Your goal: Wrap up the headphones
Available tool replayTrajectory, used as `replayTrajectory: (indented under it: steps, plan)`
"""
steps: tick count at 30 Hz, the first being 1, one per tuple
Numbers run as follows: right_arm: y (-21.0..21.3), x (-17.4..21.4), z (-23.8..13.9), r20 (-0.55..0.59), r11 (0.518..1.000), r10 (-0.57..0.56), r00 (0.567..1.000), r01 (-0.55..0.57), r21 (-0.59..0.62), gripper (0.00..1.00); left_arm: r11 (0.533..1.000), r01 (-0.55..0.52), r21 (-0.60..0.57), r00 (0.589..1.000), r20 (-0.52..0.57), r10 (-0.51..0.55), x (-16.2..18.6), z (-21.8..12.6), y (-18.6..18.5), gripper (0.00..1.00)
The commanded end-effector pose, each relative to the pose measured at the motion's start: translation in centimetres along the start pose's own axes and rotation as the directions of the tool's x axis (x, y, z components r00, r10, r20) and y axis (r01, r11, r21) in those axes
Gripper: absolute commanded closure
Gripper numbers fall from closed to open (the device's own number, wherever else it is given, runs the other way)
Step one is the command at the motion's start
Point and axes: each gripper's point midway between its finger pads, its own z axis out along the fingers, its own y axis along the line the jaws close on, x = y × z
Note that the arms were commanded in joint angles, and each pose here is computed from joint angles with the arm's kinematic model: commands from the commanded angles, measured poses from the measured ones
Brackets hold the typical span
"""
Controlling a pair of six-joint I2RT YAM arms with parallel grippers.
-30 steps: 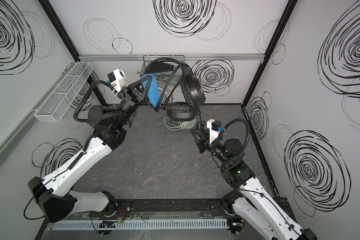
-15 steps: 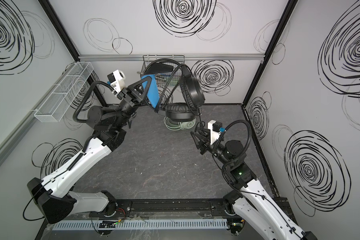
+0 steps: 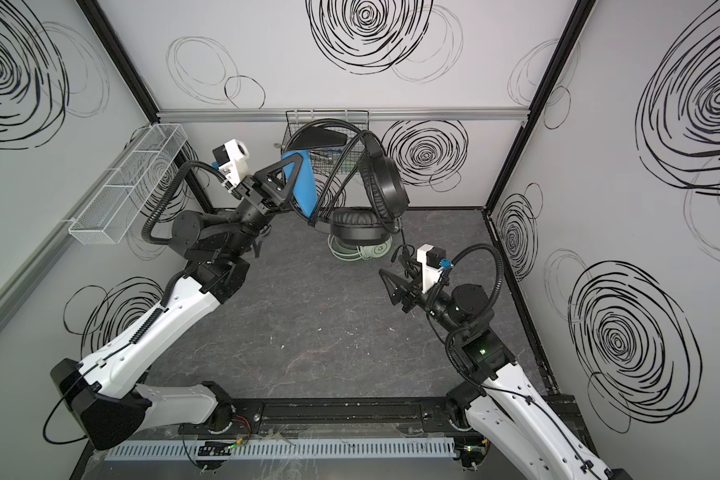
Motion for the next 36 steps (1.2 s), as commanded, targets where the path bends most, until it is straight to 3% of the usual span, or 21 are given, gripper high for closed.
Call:
replayTrajectory:
  steps: [1, 4, 8, 16, 21, 36]
  plan:
    - [1.2, -1.7, -0.6, 0.072, 0.998, -0.034, 0.997, 0.037, -0.049, 0.27, 0.984, -0.069, 0.166, 0.997, 0.05, 0.062, -1.6, -0.1, -6.7, 1.0]
    - [1.6, -3.1, -0.7, 0.102, 0.997, -0.048, 0.994, 0.054, -0.057, 0.32, 0.986, -0.067, 0.15, 0.997, 0.051, 0.06, -1.5, -0.4, -6.3, 1.0]
    - [0.7, -2.5, -0.3, 0.06, 0.999, -0.054, 0.997, 0.054, -0.008, 0.42, 0.984, -0.084, 0.16, 0.995, 0.067, 0.074, -2.2, -0.6, -6.8, 1.0]
    - [-0.2, -1.4, -0.9, 0.029, 0.996, -0.077, 0.997, 0.076, 0.045, 0.27, 0.973, -0.123, 0.194, 0.992, 0.039, 0.118, -2.5, 0.1, -8.4, 1.0]
    - [1.3, -3.0, -1.3, 0.086, 0.995, -0.092, 0.992, 0.094, -0.02, 0.2, 0.978, -0.097, 0.183, 0.995, 0.01, 0.097, -1.9, 0.4, -7.5, 1.0]
    - [3.3, -6.9, -0.5, 0.163, 0.987, -0.099, 0.982, 0.117, -0.106, 0.18, 0.983, -0.105, 0.15, 0.993, -0.032, 0.111, -0.5, 0.7, -6.7, 1.0]
